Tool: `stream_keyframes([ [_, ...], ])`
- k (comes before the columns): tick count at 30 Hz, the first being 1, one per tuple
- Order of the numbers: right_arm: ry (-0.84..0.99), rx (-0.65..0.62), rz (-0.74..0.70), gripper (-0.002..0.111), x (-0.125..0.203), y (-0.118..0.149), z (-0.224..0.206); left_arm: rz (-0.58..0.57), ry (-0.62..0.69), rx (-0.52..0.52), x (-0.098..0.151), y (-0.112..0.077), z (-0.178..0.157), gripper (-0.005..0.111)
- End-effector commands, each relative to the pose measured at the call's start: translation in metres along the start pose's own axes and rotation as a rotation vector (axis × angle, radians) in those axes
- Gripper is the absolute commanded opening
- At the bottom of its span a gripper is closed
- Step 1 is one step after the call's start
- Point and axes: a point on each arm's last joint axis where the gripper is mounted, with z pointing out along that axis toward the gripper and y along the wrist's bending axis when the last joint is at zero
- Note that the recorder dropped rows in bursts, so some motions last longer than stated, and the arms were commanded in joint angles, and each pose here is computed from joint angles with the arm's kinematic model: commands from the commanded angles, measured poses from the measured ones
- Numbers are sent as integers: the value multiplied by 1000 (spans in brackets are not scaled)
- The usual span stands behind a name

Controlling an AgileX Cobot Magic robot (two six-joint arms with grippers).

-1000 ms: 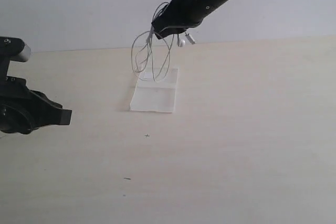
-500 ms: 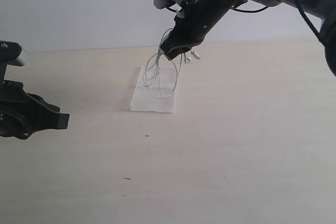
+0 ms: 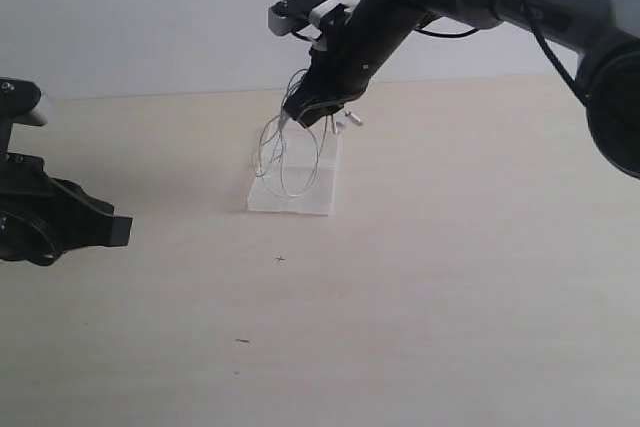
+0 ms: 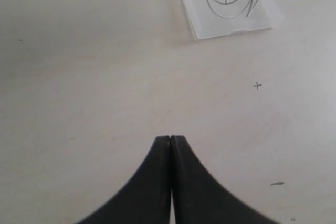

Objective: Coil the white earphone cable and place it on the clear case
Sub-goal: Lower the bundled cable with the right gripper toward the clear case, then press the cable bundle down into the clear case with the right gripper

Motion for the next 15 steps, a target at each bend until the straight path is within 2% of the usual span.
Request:
stream_keyframes([
  [1, 14, 30, 21, 0, 3, -1, 14, -3, 7, 6, 1, -1, -2, 0],
  [15, 0, 51, 70, 0, 6, -6, 26, 13, 19, 9, 2, -1, -2, 0],
])
